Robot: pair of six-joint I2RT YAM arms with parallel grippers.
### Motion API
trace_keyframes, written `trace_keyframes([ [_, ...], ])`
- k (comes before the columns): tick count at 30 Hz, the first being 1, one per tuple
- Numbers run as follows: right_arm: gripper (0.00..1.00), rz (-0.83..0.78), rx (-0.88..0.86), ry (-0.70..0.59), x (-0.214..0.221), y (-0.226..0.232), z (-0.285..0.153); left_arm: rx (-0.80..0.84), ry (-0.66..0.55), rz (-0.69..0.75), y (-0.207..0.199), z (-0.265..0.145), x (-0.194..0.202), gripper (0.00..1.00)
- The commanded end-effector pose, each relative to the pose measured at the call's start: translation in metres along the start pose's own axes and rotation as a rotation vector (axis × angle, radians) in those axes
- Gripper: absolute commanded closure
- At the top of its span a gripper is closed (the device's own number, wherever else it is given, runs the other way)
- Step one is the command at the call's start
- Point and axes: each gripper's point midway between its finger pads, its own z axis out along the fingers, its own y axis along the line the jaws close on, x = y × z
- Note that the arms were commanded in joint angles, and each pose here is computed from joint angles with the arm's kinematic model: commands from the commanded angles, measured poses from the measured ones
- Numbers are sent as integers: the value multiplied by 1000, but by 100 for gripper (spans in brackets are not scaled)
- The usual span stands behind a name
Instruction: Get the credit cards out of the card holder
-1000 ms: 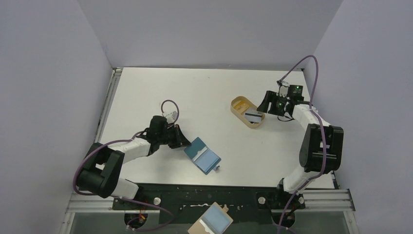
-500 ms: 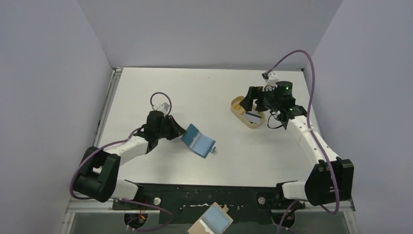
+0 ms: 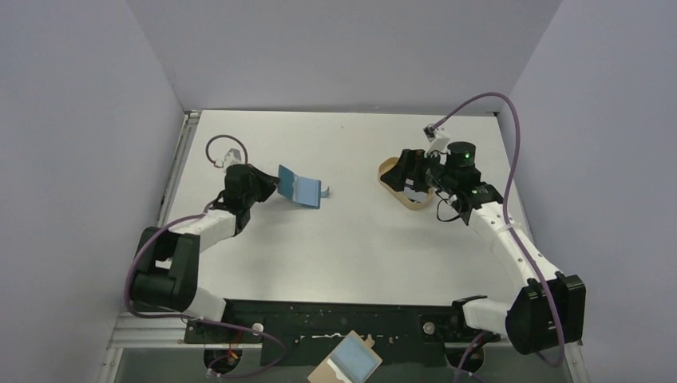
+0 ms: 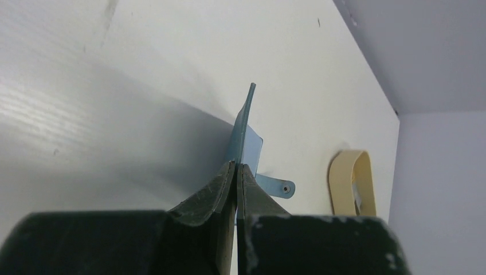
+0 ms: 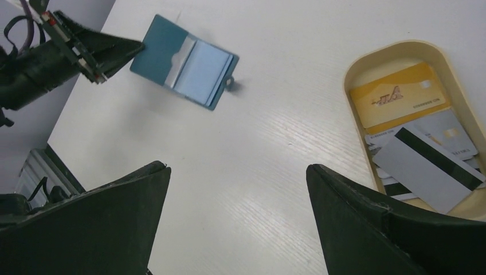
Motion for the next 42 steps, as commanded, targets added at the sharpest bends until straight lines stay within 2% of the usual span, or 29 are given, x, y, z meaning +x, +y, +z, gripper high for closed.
trace_keyframes([
  [1, 6, -36, -69, -12, -13, 24, 16, 123, -104, -65, -38, 31, -54, 100],
  [7, 5, -59, -69, 49, -5, 34, 28, 146, -43, -79, -44, 60, -63, 98],
  [9, 5, -59, -62, 57, -6, 34, 30, 137, -37, -79, -43, 63, -65, 88],
  [14, 4, -88, -57, 66, -11, 37, 33, 105, 10, -88, -34, 66, -71, 72],
  [16, 4, -102, -53, 87, -11, 35, 37, 81, 12, -81, -26, 63, -74, 62],
  [18, 4, -97, -60, 112, -12, 35, 42, 49, 7, -57, -17, 56, -81, 39],
  [20, 4, -78, -86, 129, -9, 40, 47, 22, 21, -28, -13, 45, -88, 26],
  [22, 3, -68, -85, 135, -5, 42, 50, 2, 9, 13, -12, 27, -99, 9],
  [23, 1, -67, -67, 136, -3, 41, 50, -10, 5, 37, -13, 17, -103, 5],
  [27, 0, -80, 57, 78, -8, 25, 45, -81, -13, 127, -9, -25, -120, 3],
  [33, 0, -69, 235, 41, -16, 1, 41, -78, 76, 252, -24, -70, -114, 3],
  [38, 0, -74, 292, 23, -19, -8, 35, -93, 17, 328, -25, -100, -128, 3],
  [42, 0, -59, 338, 15, -15, -19, 33, -46, -3, 363, -38, -121, -132, 3],
])
